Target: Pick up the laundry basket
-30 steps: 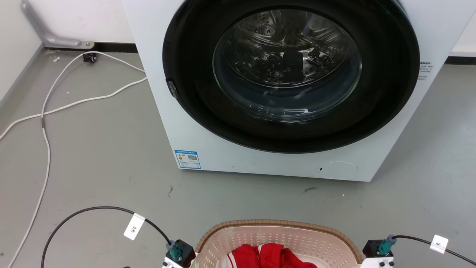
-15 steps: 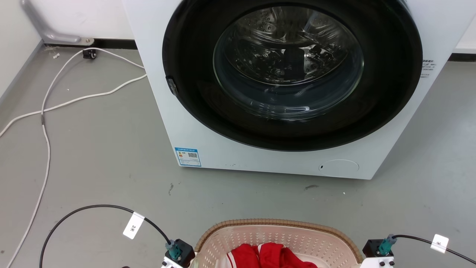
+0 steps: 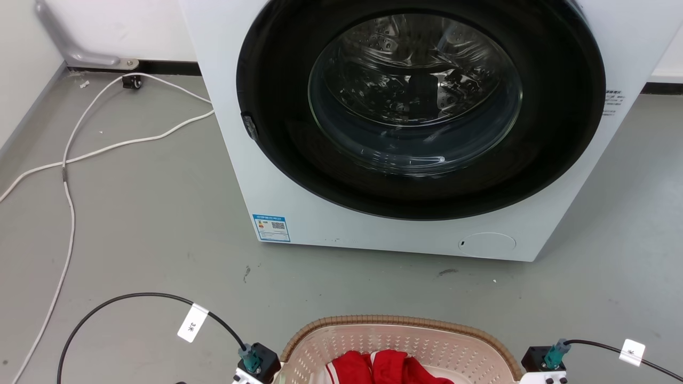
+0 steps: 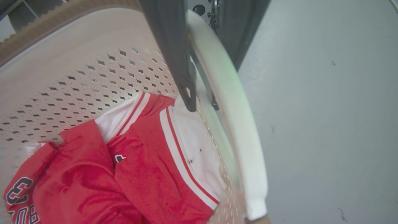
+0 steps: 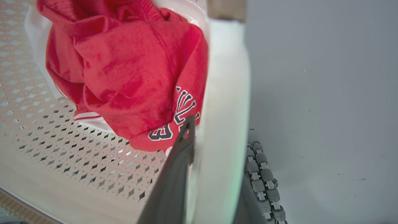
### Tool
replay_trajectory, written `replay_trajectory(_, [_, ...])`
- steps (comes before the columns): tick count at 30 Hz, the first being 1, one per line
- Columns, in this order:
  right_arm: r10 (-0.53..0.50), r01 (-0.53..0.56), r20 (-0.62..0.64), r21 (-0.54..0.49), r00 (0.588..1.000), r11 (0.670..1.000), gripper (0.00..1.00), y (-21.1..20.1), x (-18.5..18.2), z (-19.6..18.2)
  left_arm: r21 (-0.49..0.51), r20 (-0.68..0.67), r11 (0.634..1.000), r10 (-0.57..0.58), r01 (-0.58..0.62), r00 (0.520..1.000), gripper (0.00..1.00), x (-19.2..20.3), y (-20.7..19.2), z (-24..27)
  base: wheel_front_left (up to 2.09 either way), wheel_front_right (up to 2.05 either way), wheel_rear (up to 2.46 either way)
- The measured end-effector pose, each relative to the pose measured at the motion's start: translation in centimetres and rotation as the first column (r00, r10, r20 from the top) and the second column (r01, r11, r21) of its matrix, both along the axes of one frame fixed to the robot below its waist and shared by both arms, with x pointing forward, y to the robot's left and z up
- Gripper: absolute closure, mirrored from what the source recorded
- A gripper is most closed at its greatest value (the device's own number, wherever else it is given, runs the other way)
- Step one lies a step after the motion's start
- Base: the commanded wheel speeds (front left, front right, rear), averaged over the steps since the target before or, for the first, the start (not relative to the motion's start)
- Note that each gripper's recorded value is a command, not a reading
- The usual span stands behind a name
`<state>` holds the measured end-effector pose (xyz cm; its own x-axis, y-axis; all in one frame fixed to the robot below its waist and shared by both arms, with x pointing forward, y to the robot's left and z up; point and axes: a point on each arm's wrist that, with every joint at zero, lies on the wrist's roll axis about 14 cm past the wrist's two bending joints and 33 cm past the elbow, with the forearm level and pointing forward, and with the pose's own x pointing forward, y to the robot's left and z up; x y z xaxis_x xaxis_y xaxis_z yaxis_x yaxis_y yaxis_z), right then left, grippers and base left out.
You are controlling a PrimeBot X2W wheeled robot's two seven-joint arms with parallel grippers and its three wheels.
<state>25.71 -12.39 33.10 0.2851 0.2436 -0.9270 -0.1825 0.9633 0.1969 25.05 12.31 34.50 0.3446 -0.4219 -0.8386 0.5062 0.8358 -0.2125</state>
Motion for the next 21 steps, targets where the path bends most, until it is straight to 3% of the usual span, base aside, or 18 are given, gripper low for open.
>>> replay_trajectory(21, [0.001,-0.001,-0.007,0.002,1.000,1.000,1.00,0.13,-0.13,-0.19,0.003,-0.015,1.000,-0.002,0.002,1.000,1.00,-0.26,0.15,0.20,0.00,0.00,0.00])
